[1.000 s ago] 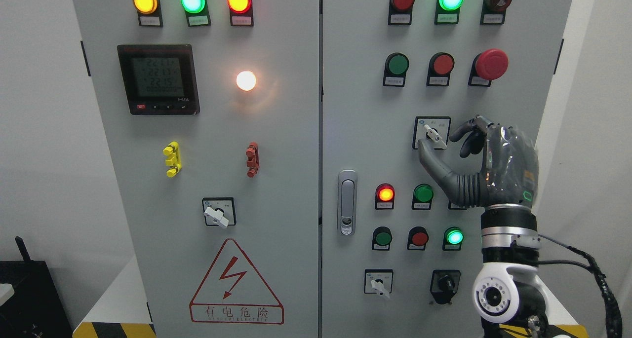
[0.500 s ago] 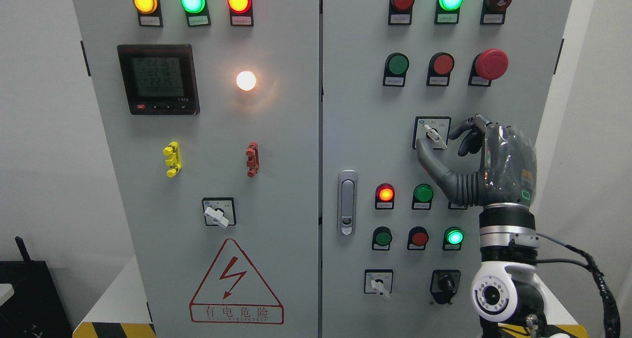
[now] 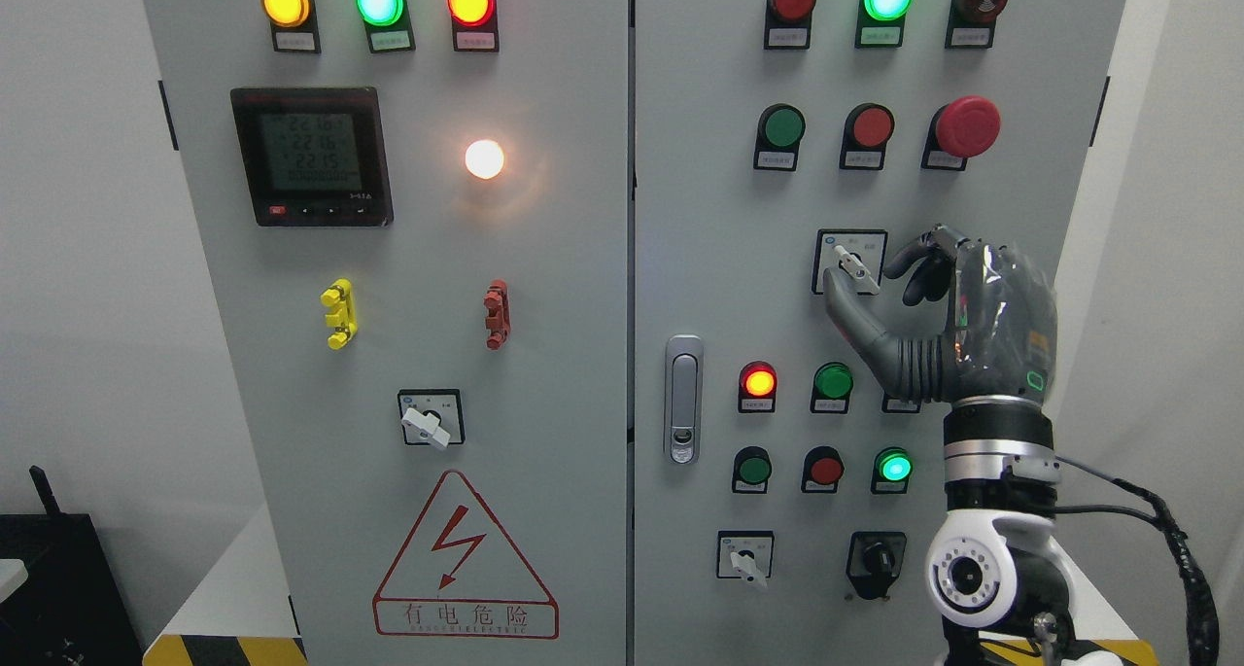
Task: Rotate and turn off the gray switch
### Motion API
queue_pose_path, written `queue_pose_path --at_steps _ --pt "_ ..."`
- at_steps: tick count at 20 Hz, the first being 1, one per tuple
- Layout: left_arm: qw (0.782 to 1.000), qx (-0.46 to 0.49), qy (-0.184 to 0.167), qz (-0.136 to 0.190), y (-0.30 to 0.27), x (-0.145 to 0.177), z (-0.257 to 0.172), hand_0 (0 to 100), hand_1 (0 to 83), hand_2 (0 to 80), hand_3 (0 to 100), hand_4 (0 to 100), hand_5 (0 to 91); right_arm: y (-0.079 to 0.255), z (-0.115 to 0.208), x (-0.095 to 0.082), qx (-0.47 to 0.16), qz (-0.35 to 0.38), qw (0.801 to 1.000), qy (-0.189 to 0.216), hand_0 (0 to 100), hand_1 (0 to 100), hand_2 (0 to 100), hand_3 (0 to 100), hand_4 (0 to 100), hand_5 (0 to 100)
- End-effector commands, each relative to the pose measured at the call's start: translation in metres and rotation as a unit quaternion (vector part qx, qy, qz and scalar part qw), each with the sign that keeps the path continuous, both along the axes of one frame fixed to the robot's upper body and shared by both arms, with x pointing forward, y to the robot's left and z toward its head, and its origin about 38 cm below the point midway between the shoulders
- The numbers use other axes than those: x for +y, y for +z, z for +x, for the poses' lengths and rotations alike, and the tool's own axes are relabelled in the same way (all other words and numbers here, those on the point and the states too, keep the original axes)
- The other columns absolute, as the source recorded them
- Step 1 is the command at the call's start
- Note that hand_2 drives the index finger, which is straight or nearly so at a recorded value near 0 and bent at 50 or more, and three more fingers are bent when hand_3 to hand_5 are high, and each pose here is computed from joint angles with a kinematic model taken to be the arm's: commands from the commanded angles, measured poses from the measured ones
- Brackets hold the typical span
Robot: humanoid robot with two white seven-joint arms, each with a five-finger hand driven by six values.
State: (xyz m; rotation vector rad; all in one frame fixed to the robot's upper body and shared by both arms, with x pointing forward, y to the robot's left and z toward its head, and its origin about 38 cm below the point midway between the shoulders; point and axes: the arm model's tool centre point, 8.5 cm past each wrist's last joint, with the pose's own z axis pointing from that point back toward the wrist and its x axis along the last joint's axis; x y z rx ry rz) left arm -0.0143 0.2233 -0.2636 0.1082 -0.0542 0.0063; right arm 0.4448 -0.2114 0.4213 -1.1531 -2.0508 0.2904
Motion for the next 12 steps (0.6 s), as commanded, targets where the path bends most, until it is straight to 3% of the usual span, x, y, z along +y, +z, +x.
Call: queue_pose_path --at_steps 1,12 --pt "1.0 0.012 0.012 0.001 0.0006 0.0 -0.0082 12 38.9 0.0 0 0 0.0 -0.0006 0.0033 -0.0062 0.005 0.005 1.0 -0.008 9 39 62 83 82 99" --pt "1.0 0.012 0.011 0.0 0.0006 -0.0001 -0.0082 12 38.9 0.0 0 0 0.0 -0.001 0.0038 -0.0058 0.006 -0.001 1.0 -0.015 10 41 61 84 82 99"
